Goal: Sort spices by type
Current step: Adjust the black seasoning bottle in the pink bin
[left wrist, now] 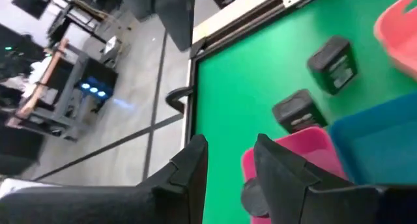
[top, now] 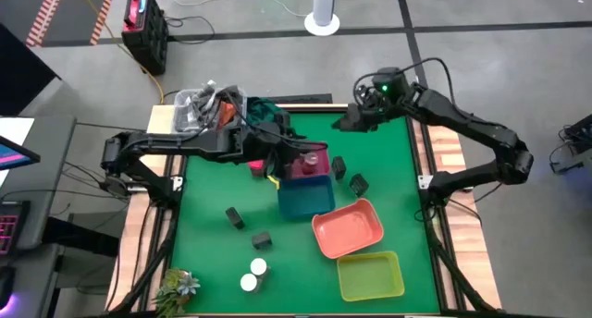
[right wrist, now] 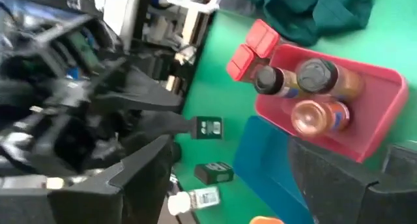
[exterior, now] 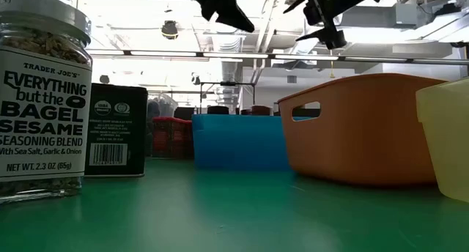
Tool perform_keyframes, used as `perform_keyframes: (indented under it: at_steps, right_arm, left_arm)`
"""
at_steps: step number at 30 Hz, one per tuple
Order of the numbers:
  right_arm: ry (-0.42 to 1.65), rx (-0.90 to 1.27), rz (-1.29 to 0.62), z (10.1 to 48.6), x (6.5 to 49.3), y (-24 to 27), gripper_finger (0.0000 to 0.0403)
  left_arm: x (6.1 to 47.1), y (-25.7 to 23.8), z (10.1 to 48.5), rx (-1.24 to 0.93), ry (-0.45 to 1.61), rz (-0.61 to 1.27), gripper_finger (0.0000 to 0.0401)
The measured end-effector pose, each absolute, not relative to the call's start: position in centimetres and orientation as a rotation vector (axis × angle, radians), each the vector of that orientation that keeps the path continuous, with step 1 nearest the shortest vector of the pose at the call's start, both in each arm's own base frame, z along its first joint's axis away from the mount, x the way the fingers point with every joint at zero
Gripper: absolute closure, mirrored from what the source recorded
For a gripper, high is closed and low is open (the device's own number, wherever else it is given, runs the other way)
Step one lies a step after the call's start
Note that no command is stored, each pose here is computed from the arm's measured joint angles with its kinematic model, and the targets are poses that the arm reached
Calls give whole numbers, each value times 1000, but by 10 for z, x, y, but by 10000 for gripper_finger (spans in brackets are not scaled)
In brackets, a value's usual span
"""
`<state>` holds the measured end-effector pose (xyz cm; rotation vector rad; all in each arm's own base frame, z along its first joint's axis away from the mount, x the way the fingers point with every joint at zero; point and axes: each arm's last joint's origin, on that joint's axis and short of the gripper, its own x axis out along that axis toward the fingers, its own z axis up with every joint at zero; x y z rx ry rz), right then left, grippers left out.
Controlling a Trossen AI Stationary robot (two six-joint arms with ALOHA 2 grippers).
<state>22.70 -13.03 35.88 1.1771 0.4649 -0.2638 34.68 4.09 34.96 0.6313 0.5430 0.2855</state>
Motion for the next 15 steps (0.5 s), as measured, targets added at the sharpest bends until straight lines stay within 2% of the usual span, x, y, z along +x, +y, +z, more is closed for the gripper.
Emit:
perform_keyframes:
  at_steps: [4, 15]
  right_arm:
    - [511, 1114, -253, 356, 232, -118, 76]
    - [760, 903, -436, 325, 259, -77, 76]
  left_arm:
    - [343, 41, 354, 545, 592, 290, 286]
    - [331, 49, 350, 95, 687, 357, 286]
